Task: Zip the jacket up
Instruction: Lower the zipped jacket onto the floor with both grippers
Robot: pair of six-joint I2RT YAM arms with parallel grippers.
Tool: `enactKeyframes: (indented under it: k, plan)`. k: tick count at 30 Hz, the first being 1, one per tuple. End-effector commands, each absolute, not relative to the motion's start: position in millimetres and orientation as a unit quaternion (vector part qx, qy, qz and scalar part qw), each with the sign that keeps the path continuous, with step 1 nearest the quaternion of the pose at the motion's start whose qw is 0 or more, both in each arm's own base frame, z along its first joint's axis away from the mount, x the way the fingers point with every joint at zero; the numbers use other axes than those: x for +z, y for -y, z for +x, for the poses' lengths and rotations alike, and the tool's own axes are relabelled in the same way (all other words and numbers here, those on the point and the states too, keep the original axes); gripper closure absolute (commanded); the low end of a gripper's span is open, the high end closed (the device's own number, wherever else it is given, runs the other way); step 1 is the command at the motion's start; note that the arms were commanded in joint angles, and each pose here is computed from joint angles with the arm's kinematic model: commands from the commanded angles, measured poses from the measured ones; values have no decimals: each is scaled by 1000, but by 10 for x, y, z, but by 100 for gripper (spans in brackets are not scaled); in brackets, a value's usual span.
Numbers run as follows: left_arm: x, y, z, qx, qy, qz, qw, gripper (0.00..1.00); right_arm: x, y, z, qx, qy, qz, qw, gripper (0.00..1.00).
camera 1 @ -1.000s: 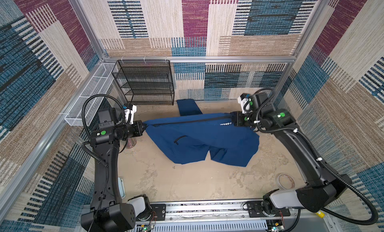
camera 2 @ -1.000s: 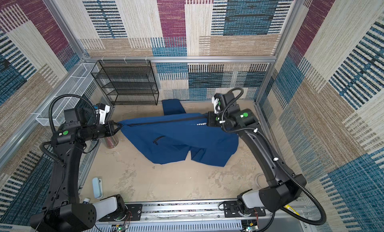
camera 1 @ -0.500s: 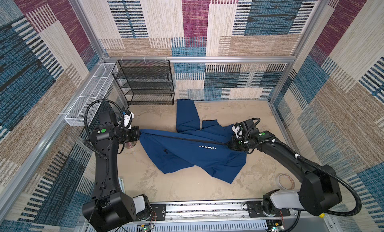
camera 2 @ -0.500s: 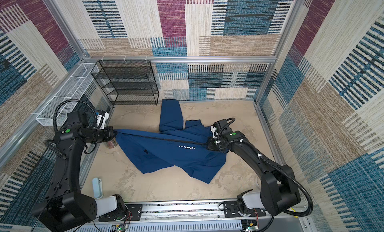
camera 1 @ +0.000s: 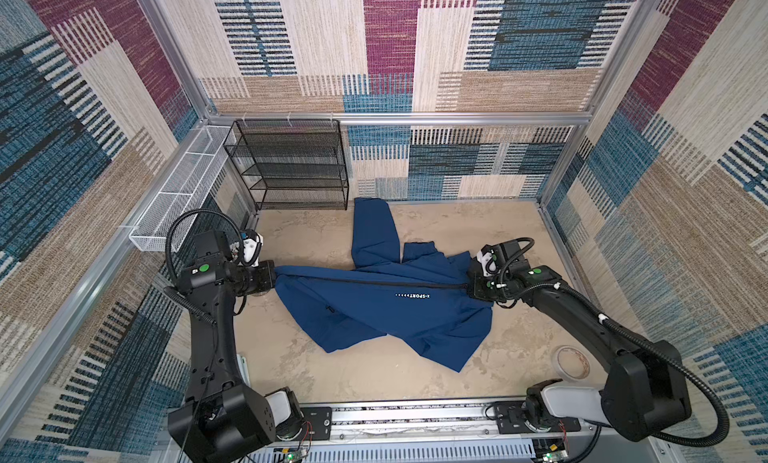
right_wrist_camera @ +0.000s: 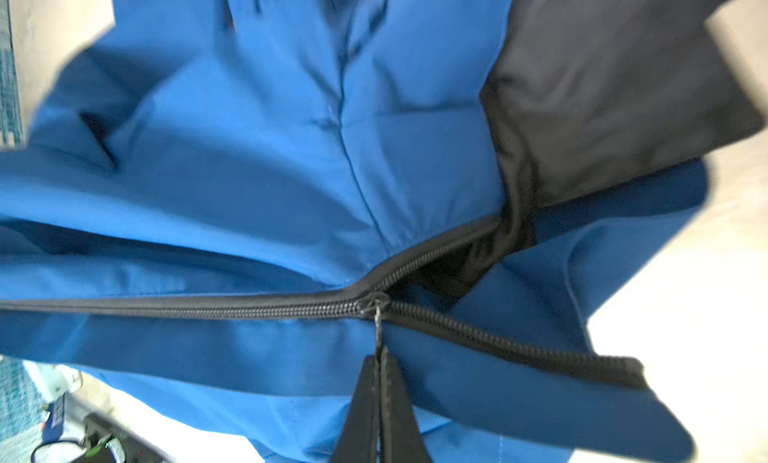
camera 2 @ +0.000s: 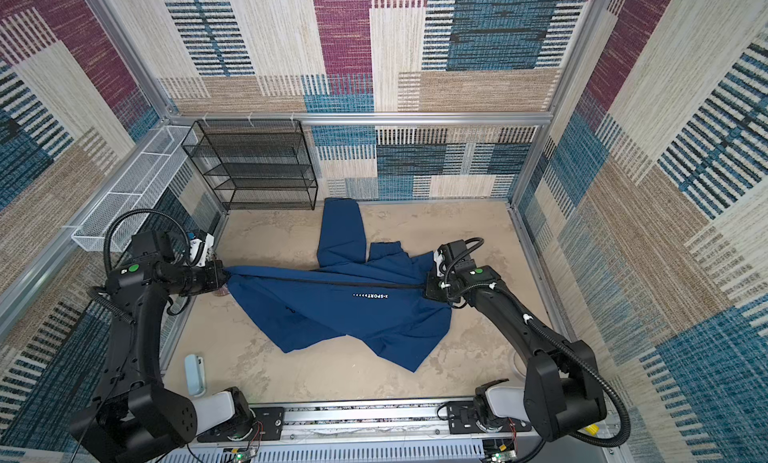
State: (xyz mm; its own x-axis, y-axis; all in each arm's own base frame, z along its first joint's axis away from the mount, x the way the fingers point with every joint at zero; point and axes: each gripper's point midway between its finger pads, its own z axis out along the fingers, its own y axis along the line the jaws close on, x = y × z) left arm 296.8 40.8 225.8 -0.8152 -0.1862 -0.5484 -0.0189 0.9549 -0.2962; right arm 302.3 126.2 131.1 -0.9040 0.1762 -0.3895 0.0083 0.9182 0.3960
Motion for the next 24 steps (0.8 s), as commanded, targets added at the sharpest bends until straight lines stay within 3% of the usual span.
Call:
enactKeyframes:
  k: [1, 9, 19, 20, 21, 22, 23, 24]
  plan:
    - [2353, -221, 3067, -181, -929, -44, 320, 100, 1516, -1022, 3184, 137, -953, 72, 262, 100]
    - [2260, 356, 3137, -221, -921, 4, 320, 100, 2149, -569, 3382, 69, -924, 103, 362, 100]
    - [1653, 367, 2995, -220, -945, -13, 241, 100, 1400, -494, 3201, 83, -945, 120, 292, 100]
    - [1616, 374, 2979, -223, -945, -16, 237, 100, 1411, -507, 3201, 87, -946, 119, 290, 95]
    - [1601, 384, 2971, -226, -945, -16, 235, 91, 1437, -535, 3204, 93, -946, 113, 290, 76]
    - [1598, 385, 2951, -226, -946, -16, 234, 69, 1479, -560, 3205, 99, -946, 108, 289, 48]
    - [1599, 371, 2932, -220, -947, -16, 233, 55, 1541, -565, 3207, 100, -946, 106, 290, 28]
    - [1609, 349, 2920, -213, -948, -16, 235, 49, 1616, -559, 3210, 99, -944, 105, 296, 18]
